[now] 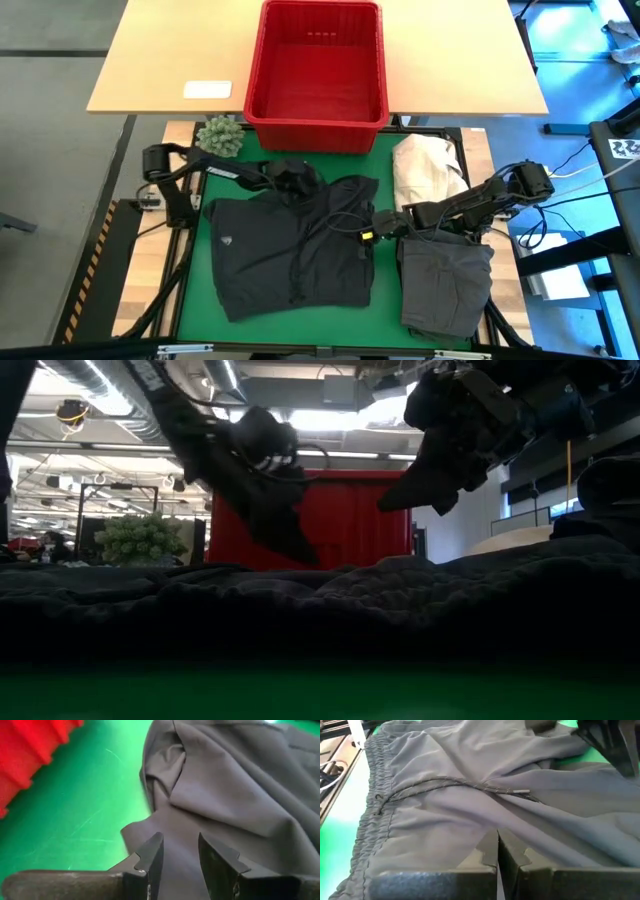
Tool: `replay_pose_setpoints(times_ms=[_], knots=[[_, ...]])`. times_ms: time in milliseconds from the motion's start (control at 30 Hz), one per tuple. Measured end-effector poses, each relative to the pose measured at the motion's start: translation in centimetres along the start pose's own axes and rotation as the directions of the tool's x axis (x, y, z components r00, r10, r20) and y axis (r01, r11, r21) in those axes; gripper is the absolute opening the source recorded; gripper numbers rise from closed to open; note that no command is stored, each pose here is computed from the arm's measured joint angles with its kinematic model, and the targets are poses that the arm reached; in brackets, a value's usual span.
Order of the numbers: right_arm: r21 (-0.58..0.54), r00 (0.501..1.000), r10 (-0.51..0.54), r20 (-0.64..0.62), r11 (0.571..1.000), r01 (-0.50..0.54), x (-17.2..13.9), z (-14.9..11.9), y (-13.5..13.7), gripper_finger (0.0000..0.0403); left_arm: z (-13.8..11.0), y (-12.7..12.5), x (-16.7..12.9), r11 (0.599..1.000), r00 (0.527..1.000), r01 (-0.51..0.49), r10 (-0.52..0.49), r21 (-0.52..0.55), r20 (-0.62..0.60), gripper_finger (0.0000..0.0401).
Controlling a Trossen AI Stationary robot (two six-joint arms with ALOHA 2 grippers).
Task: Fold laundry
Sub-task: Fold the gray short
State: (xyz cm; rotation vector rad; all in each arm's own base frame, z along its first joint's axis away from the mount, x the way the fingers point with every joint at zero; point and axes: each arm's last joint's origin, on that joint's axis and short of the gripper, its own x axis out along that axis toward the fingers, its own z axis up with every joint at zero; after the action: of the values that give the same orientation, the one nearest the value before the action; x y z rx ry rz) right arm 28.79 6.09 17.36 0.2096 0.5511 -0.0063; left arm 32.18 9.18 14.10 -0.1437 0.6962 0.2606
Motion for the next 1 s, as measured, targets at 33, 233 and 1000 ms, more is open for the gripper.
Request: replay_pose_setpoints(times_ms=[33, 233, 1000], knots=[[0.001, 1.0, 0.0, 0.0, 1.0, 0.0, 0.0, 0.0, 0.0, 0.0, 0.2, 0.0, 0.5, 1.0, 1.0, -0.003, 0.004, 0.008, -0.016, 0.0117], [0.028, 1.0, 0.0, -0.001, 1.0, 0.0, 0.0, 0.0, 0.0, 0.0, 1.1, 0.3, 2.2, 0.992, 0.982, -0.116, 0.122, 0.05, -0.142, 0.0116], [0.049, 1.0, 0.0, -0.006, 0.999, 0.0, 0.0, -0.1, 0.0, 0.0, 0.7, 0.3, 2.9, 0.99, 0.96, -0.098, 0.121, 0.1, -0.252, 0.0079]])
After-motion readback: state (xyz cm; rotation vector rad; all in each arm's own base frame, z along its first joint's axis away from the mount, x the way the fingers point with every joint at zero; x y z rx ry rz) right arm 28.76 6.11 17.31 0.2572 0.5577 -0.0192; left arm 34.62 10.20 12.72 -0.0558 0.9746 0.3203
